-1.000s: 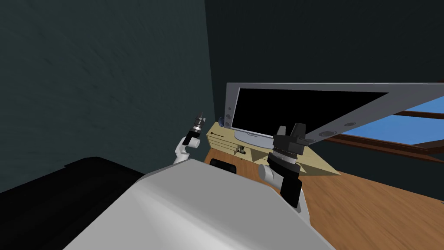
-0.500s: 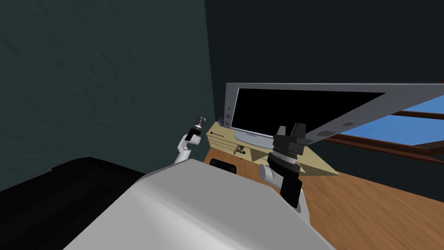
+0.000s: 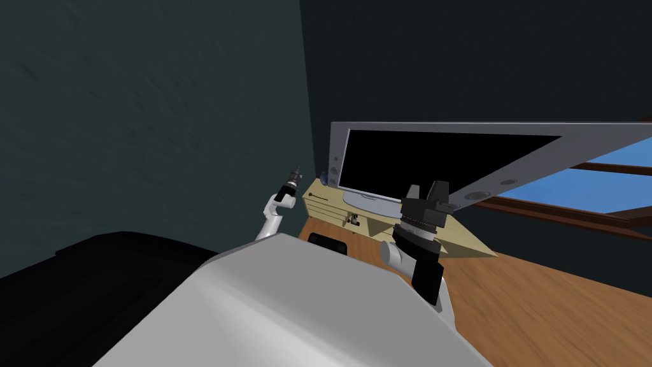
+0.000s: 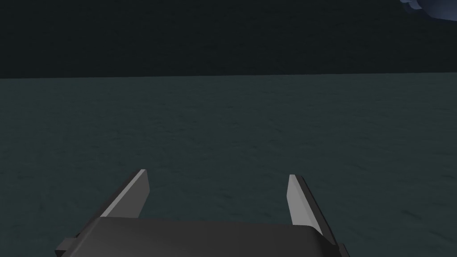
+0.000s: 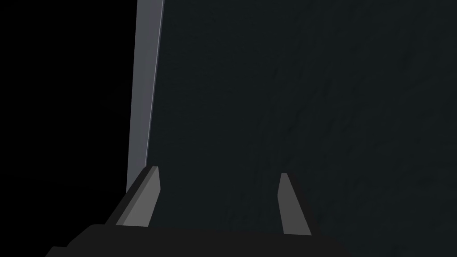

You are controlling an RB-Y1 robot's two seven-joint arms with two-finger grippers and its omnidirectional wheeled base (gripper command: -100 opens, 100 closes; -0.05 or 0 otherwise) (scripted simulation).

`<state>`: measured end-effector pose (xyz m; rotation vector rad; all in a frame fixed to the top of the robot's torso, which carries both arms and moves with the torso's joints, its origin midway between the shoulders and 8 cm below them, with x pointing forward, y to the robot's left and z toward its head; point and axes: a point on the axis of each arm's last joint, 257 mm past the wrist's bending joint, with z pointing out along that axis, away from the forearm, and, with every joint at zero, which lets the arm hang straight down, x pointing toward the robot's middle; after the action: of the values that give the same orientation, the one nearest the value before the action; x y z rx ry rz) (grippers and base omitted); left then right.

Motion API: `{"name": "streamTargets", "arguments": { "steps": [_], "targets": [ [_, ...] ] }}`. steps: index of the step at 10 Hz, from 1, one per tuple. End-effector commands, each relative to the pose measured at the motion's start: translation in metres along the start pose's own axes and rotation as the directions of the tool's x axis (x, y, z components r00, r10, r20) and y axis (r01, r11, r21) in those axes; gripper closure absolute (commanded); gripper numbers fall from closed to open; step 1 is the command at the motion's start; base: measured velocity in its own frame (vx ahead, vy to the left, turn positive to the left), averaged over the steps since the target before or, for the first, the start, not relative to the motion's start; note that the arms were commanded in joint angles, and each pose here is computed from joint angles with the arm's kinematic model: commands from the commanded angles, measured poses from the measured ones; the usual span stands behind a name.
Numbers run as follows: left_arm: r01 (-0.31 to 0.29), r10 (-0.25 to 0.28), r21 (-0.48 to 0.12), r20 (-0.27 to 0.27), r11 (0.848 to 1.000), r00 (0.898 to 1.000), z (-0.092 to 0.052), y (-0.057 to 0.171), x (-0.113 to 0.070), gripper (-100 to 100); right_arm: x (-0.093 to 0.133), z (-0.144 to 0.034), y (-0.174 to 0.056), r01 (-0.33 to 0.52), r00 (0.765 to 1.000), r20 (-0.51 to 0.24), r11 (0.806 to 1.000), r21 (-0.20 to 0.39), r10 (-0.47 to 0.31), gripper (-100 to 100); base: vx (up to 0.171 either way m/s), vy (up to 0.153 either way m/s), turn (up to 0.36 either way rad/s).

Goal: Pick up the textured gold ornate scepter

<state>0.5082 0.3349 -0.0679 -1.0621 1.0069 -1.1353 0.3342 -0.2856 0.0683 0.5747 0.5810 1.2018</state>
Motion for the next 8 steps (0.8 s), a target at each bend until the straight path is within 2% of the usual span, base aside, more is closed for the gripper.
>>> {"name": "streamTargets", "arguments": {
  "steps": [1,4,5,6,7,8],
  "targets": [
    [0.014,-0.013,-0.06,0.018,0.998,1.0,0.01,0.02,-0.006,-100,0.0,0.0,0.0,0.0,1.0,0.0,1.0,0.0,0.0,0,0.001,-0.022,0.005],
    [0.028,-0.023,-0.137,0.037,0.99,0.999,0.016,0.043,-0.011,-100,0.0,0.0,0.0,0.0,1.0,0.0,1.0,0.0,0.0,0,0.005,-0.021,-0.003],
    [0.04,-0.032,-0.179,0.05,0.983,0.998,0.022,0.057,-0.014,-100,0.0,0.0,0.0,0.0,1.0,0.0,1.0,0.0,0.0,0,0.011,-0.017,-0.007],
    [0.041,-0.031,-0.202,0.054,0.979,0.998,0.021,0.064,-0.014,-100,0.0,0.0,0.0,0.0,1.0,0.0,1.0,0.0,0.0,0,0.01,-0.014,-0.008],
    [0.053,-0.037,-0.255,0.067,0.965,0.997,0.026,0.083,-0.017,-100,0.0,0.0,0.0,0.0,1.0,0.0,1.0,0.0,0.0,0,0.019,-0.018,-0.016],
    [0.054,-0.037,-0.269,0.069,0.962,0.997,0.025,0.086,-0.017,-100,0.0,0.0,0.0,0.0,1.0,0.0,1.0,0.0,0.0,0,0.019,-0.013,-0.006]
  ]
}}
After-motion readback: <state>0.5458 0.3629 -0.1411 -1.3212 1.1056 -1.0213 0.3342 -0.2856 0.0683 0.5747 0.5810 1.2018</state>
